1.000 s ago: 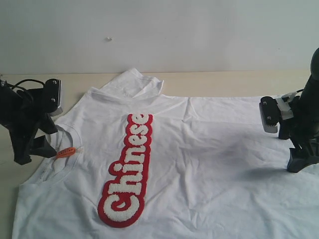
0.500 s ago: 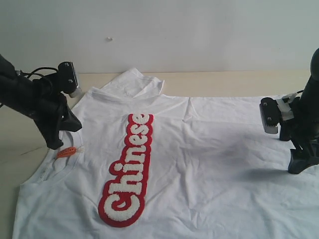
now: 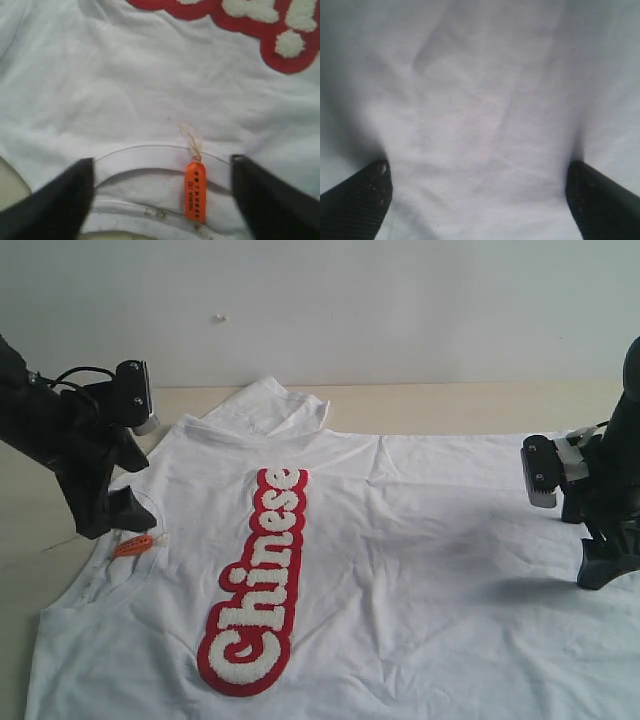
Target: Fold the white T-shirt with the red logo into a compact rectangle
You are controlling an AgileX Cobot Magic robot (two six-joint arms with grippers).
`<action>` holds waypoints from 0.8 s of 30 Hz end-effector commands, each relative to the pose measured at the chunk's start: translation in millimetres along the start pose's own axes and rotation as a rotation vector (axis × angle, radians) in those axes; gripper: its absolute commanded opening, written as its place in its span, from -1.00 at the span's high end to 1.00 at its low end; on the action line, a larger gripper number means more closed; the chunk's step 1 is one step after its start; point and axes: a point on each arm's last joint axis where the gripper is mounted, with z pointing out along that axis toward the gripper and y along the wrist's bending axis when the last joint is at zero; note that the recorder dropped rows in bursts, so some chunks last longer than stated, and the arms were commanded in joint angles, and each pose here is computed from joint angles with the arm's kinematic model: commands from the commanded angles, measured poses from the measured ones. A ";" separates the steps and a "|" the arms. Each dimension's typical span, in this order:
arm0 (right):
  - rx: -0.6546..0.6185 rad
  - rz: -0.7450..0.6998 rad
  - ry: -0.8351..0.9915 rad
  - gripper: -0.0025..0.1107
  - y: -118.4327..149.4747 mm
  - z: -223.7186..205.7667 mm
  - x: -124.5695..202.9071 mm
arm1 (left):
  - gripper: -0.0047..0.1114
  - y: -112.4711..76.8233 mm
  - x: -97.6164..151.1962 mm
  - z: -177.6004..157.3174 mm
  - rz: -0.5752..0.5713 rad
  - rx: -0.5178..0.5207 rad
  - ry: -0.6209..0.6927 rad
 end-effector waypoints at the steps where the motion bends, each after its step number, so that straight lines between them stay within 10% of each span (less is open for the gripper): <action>1: -0.071 0.023 0.007 -0.64 5.8 9.7 2.0 | -0.87 -10.7 -14.4 1.8 0.101 0.017 0.069; 24: -0.096 0.023 0.009 -0.64 7.9 10.4 2.2 | -0.86 -20.9 13.3 62.1 0.198 0.209 0.203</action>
